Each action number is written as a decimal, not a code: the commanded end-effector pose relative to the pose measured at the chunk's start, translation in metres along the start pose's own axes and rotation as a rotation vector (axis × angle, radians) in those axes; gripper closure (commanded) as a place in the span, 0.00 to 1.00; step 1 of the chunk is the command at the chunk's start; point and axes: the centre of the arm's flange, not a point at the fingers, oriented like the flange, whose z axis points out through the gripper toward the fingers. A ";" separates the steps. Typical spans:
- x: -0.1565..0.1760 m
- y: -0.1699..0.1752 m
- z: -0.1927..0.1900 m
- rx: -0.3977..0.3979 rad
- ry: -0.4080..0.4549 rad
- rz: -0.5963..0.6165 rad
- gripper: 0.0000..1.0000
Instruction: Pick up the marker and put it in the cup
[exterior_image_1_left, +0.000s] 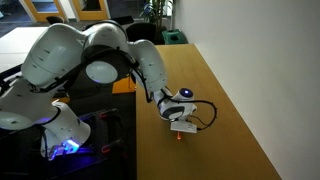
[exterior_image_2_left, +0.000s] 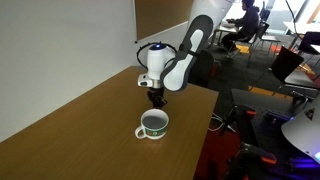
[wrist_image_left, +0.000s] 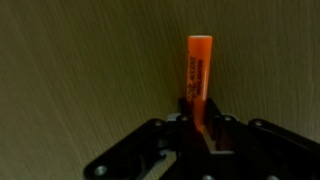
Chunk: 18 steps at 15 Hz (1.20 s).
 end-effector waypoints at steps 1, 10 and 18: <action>-0.025 0.000 -0.034 0.015 0.044 -0.005 0.95; -0.042 0.008 -0.076 -0.005 0.168 -0.095 0.95; -0.021 0.009 -0.101 -0.009 0.345 -0.178 0.95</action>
